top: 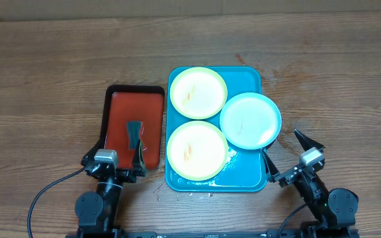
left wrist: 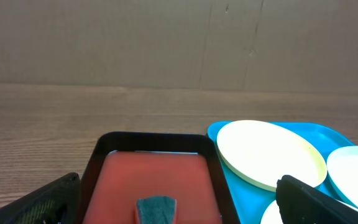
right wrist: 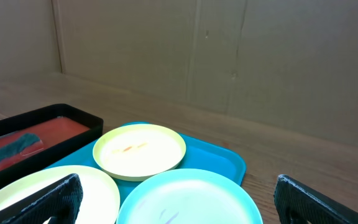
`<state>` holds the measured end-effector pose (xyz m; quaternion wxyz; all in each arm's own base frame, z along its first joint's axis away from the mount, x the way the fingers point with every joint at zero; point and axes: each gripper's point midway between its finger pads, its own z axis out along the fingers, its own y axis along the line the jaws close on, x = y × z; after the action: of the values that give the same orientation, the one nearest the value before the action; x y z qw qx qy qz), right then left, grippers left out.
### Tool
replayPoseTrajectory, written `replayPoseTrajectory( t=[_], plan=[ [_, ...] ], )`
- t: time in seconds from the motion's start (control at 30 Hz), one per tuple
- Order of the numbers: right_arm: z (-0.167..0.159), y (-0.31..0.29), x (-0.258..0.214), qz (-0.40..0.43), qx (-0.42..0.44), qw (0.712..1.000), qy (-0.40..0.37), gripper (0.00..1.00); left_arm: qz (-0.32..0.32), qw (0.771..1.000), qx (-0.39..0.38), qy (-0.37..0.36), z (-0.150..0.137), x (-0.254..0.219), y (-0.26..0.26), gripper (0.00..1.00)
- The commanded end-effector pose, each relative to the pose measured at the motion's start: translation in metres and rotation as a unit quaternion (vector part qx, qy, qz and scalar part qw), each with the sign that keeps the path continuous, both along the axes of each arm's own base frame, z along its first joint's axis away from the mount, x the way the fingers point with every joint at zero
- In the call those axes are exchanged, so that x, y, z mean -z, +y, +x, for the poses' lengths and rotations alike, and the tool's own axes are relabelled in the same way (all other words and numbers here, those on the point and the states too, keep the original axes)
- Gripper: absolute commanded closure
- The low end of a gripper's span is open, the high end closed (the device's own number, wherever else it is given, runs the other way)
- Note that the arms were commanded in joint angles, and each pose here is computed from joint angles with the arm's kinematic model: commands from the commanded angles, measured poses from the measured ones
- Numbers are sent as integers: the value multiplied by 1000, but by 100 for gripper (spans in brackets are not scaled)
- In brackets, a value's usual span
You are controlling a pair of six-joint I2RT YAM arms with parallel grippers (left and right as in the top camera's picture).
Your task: Clean dirty plates on tray and stack at the side
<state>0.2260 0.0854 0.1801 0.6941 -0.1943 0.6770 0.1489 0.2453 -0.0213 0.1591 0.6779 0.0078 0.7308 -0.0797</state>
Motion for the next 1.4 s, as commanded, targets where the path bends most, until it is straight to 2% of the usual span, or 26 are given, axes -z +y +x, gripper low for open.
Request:
replayPoseTrajectory(
  t=[0.0, 1.37],
  plan=[
    [0, 0, 2, 2, 1, 1000, 0, 0, 8, 1000, -4, -3, 0, 0, 2, 0],
    [0, 0, 2, 2, 1, 1000, 0, 0, 8, 1000, -5, -17, 0, -7, 2, 0]
  ],
)
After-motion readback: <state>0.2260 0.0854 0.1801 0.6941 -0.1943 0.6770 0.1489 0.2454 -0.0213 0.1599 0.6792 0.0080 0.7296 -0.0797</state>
